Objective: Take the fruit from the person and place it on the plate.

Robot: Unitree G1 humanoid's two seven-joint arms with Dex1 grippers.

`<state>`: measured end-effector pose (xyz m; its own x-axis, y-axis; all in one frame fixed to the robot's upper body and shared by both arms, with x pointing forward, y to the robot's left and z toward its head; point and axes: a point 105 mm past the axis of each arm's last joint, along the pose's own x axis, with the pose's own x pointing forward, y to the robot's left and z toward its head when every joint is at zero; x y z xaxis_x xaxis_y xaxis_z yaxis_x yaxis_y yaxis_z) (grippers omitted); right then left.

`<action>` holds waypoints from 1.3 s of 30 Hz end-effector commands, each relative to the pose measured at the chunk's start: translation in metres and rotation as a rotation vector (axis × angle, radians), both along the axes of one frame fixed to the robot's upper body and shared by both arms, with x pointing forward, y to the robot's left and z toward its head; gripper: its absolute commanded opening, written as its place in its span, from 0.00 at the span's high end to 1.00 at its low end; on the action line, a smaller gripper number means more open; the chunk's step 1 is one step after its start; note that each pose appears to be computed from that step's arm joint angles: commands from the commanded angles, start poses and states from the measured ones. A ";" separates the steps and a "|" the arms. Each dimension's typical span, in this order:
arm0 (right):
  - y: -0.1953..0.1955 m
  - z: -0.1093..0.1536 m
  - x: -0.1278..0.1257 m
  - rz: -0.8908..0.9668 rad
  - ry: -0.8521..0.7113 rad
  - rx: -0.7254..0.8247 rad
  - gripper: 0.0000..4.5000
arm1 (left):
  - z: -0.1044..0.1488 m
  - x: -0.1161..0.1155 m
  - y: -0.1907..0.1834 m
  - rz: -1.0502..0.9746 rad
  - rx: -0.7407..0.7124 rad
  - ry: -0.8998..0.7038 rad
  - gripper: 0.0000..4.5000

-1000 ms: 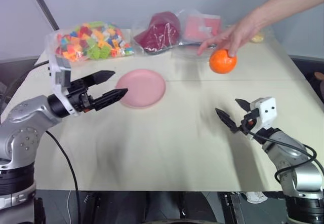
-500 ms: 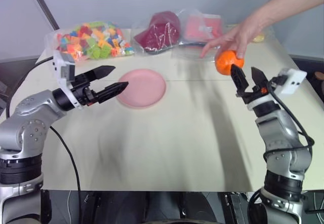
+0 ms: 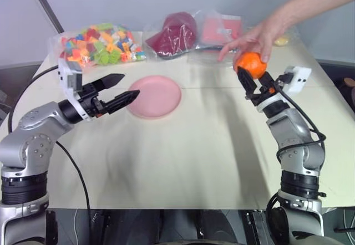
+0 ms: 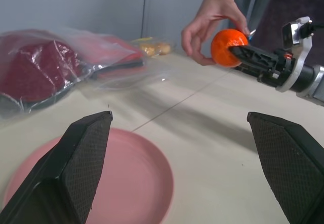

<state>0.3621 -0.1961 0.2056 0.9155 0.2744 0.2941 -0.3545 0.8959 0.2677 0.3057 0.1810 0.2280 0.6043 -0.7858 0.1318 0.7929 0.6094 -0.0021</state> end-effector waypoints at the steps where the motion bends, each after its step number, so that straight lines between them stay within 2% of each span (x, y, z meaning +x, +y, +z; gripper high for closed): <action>1: 0.004 0.019 -0.002 0.015 -0.075 -0.013 0.27 | 0.014 -0.004 0.002 0.016 0.006 -0.071 0.00; 5: 0.010 0.016 -0.002 0.032 -0.068 -0.055 0.27 | 0.013 -0.005 0.003 0.022 0.011 -0.071 0.00; 9: 0.042 -0.012 0.000 0.126 -0.003 -0.301 0.27 | 0.010 -0.003 0.008 0.040 0.025 -0.063 0.00; 13: 0.099 -0.021 -0.001 0.320 -0.006 -0.331 0.27 | 0.000 -0.001 0.021 0.094 0.066 -0.044 0.00; 18: 0.142 -0.024 0.015 0.383 -0.041 -0.401 0.27 | -0.016 -0.001 0.042 0.193 0.091 -0.022 0.00; 25: 0.166 -0.046 0.033 0.446 0.015 -0.402 0.27 | -0.038 -0.012 0.063 0.282 0.114 0.025 0.00; 32: 0.184 -0.056 0.039 0.499 0.011 -0.442 0.27 | -0.039 -0.016 0.065 0.313 0.090 0.021 0.00; 34: 0.183 -0.055 0.040 0.500 0.005 -0.439 0.03 | -0.039 -0.016 0.065 0.316 0.089 0.020 0.00; 39: 0.179 -0.050 0.043 0.466 -0.023 -0.446 0.01 | -0.040 -0.017 0.061 0.313 0.079 0.021 0.00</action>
